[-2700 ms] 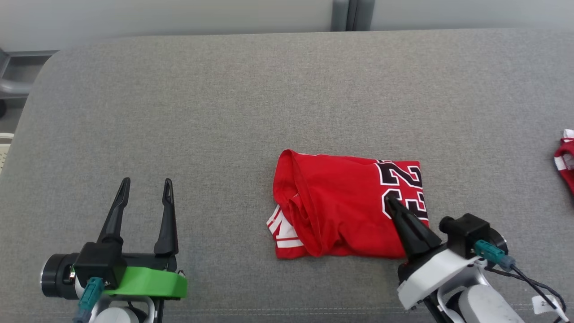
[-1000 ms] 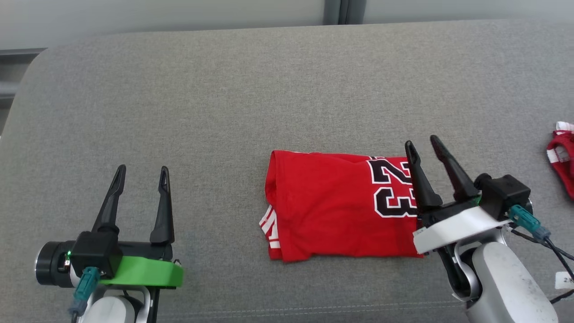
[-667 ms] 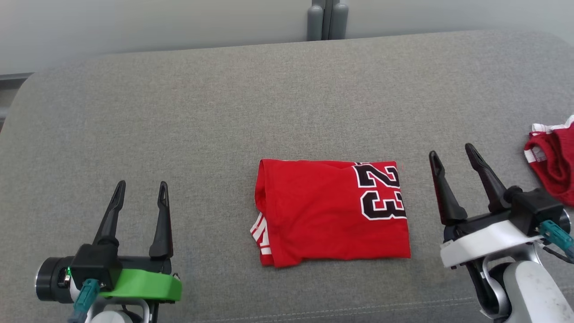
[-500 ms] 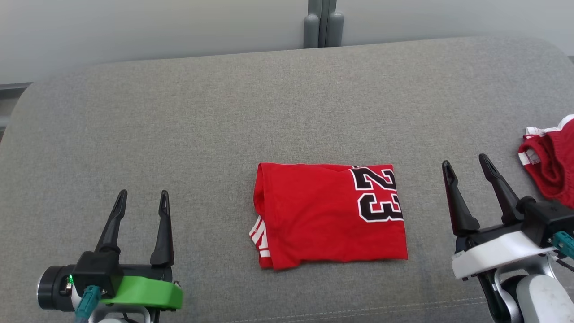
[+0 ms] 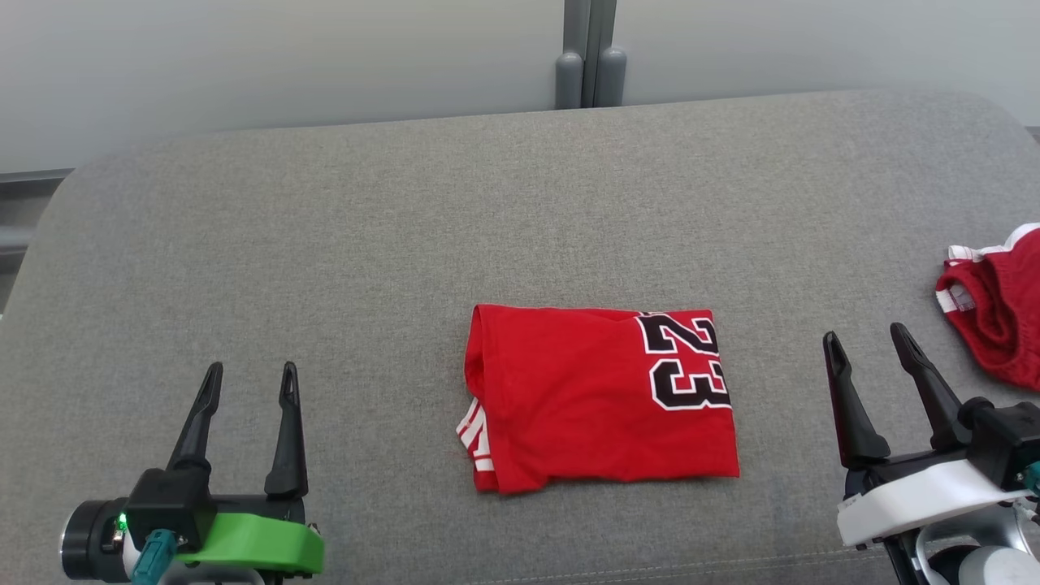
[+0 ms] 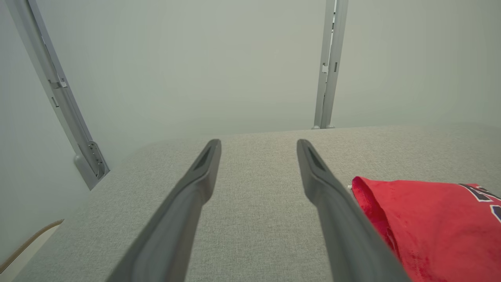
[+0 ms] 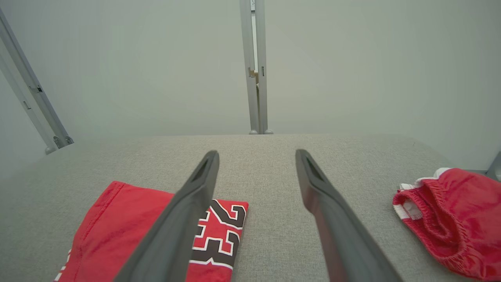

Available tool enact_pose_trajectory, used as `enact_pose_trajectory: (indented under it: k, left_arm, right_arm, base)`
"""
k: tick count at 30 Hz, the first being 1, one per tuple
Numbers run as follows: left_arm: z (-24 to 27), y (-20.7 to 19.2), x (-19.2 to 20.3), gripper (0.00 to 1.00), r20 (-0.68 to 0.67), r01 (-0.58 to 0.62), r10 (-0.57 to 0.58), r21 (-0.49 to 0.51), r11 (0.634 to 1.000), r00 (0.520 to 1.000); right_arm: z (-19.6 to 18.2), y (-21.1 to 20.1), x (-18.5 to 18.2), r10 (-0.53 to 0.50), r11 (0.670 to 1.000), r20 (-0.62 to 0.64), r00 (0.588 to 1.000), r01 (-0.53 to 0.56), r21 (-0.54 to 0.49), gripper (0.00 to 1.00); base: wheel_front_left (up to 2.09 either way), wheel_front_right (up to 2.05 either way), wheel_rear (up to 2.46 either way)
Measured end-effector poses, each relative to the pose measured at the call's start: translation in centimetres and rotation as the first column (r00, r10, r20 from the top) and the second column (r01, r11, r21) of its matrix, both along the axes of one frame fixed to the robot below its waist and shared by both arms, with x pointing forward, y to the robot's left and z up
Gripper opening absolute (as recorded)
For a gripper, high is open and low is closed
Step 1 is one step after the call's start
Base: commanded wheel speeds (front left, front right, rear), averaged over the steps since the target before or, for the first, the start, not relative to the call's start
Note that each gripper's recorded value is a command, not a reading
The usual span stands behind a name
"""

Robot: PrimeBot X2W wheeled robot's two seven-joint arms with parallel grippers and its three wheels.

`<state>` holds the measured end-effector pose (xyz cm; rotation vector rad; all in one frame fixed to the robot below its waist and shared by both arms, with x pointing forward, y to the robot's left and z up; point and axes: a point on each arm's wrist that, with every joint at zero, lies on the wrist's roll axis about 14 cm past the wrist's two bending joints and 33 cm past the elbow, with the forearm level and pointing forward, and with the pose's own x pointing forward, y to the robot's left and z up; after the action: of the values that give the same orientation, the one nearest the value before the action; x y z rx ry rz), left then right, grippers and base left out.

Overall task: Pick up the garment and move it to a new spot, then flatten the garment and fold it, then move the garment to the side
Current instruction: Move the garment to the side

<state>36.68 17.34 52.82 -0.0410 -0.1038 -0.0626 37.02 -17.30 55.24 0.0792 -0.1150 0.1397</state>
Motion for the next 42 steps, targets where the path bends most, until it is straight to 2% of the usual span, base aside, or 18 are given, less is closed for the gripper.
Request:
enact_pose_trajectory:
  k: [9,18,30,36,37,38,42]
  left_arm:
    - [-0.1,0.4,-0.2,1.00,-0.006,-0.010,0.010,0.003,1.000,1.000]
    - [0.0,1.5,-0.4,1.00,-0.001,-0.058,0.058,-0.011,0.998,0.998]
    - [-1.5,3.8,-0.6,1.00,-0.036,-0.148,0.147,-0.023,0.989,0.988]
    - [-3.0,4.2,0.3,1.00,-0.079,-0.162,0.160,-0.017,0.987,0.984]
    - [-3.0,4.3,0.4,1.00,-0.081,-0.162,0.161,-0.013,0.987,0.984]
    - [-3.1,4.3,0.5,1.00,-0.081,-0.160,0.158,-0.010,0.987,0.984]
    - [-2.9,4.3,0.9,1.00,-0.073,-0.156,0.156,-0.002,0.988,0.985]
  right_arm:
    - [-0.6,0.7,0.2,0.021,1.000,-0.024,0.999,-0.021,0.008,1.00]
    - [-5.8,3.2,1.9,0.124,0.992,-0.177,0.976,-0.129,-0.014,1.00]
    - [-13.7,5.5,4.6,0.195,0.978,-0.382,0.904,-0.208,0.008,1.00]
    - [-17.5,7.2,5.5,0.234,0.970,-0.475,0.849,-0.239,0.052,1.00]
    - [-17.8,7.5,5.6,0.240,0.969,-0.479,0.844,-0.242,0.060,0.32]
    - [-17.9,7.7,5.7,0.246,0.968,-0.478,0.843,-0.243,0.069,0.00]
    - [-17.9,8.3,6.1,0.264,0.964,-0.463,0.846,-0.250,0.091,0.00]
  base:
    - [0.00,0.00,0.00]
    - [0.00,0.00,0.00]
    - [0.00,0.00,0.00]
    - [0.00,0.00,0.00]
    - [0.00,0.00,0.00]
    - [0.00,0.00,0.00]
    - [0.00,0.00,0.00]
